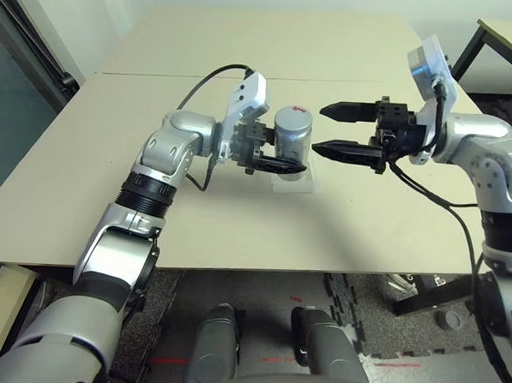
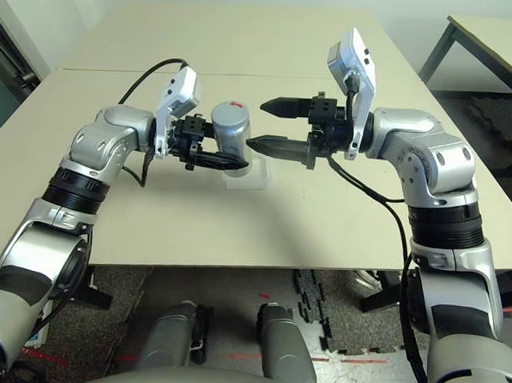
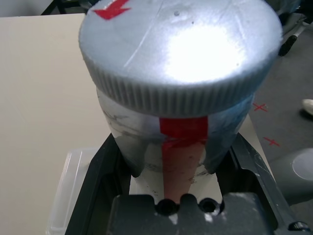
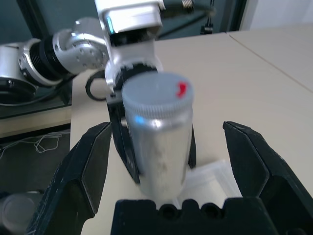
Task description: Pour the medicine from the bottle into the box.
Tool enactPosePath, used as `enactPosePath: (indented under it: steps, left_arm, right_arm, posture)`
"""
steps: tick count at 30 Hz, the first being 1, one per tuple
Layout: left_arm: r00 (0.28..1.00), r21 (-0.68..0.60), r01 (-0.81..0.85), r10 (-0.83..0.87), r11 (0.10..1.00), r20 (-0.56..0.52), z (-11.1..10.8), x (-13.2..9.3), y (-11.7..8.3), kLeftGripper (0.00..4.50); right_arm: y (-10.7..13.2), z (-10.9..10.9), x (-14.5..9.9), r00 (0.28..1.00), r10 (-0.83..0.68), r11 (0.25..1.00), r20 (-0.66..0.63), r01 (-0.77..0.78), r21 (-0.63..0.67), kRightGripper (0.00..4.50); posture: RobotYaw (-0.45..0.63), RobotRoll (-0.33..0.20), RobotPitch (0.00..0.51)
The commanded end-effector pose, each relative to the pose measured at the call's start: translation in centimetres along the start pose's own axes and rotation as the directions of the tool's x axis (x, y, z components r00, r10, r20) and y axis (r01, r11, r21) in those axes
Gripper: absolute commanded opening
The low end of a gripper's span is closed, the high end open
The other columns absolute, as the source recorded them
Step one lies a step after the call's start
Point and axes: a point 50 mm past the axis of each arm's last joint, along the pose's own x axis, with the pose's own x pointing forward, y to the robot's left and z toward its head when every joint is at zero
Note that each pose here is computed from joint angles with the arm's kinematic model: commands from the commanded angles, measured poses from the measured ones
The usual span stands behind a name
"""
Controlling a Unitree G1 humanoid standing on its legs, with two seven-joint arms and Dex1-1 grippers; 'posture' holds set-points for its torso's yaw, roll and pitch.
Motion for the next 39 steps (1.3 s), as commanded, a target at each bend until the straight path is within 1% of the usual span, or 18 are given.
enactPosePath:
  steps: [1, 12, 18, 22, 29, 39]
  left_arm:
    - [1.0, 0.014, 0.017, -0.017, 1.0, -0.012, 0.1, 0.5, 0.1, 2.54]
    - [0.999, 0.015, 0.032, -0.031, 0.999, -0.009, 0.0, 1.0, 0.1, 2.54]
    - [0.999, 0.014, 0.04, -0.04, 0.999, -0.008, 0.0, 1.4, 0.0, 2.54]
    - [0.999, 0.014, 0.045, -0.045, 0.999, -0.004, 0.0, 1.6, -0.1, 2.54]
    - [0.999, 0.008, 0.046, -0.046, 0.999, -0.003, -0.1, 1.6, -0.2, 2.54]
    - [1.0, -0.009, 0.025, -0.025, 1.0, 0.005, -0.4, 1.2, -0.2, 2.54]
  right_arm:
    - [-0.1, 0.4, 1.0, 1.0, -0.002, 0.999, -0.011, 0.002, -0.036, 4.5]
    - [-0.2, 0.4, 3.3, 0.999, 0.038, 0.998, -0.006, -0.038, -0.052, 4.5]
    - [-0.6, 0.2, 4.1, 1.0, 0.025, 0.997, -0.019, -0.026, -0.075, 4.5]
    - [-1.1, 0.0, 4.4, 0.999, -0.011, 0.996, -0.03, 0.008, -0.083, 4.5]
    - [-1.4, -0.4, 3.7, 0.998, -0.044, 0.997, -0.036, 0.042, -0.072, 4.5]
    - [-1.4, -0.7, 1.0, 0.992, -0.119, 0.992, -0.035, 0.118, -0.035, 4.5]
  posture:
    - [-0.05, 0.0, 0.089]
    - [-0.05, 0.0, 0.091]
    - [-0.04, 0.0, 0.092]
    - [-0.04, 0.0, 0.093]
    - [-0.05, 0.0, 0.094]
    - [-0.06, 0.0, 0.095]
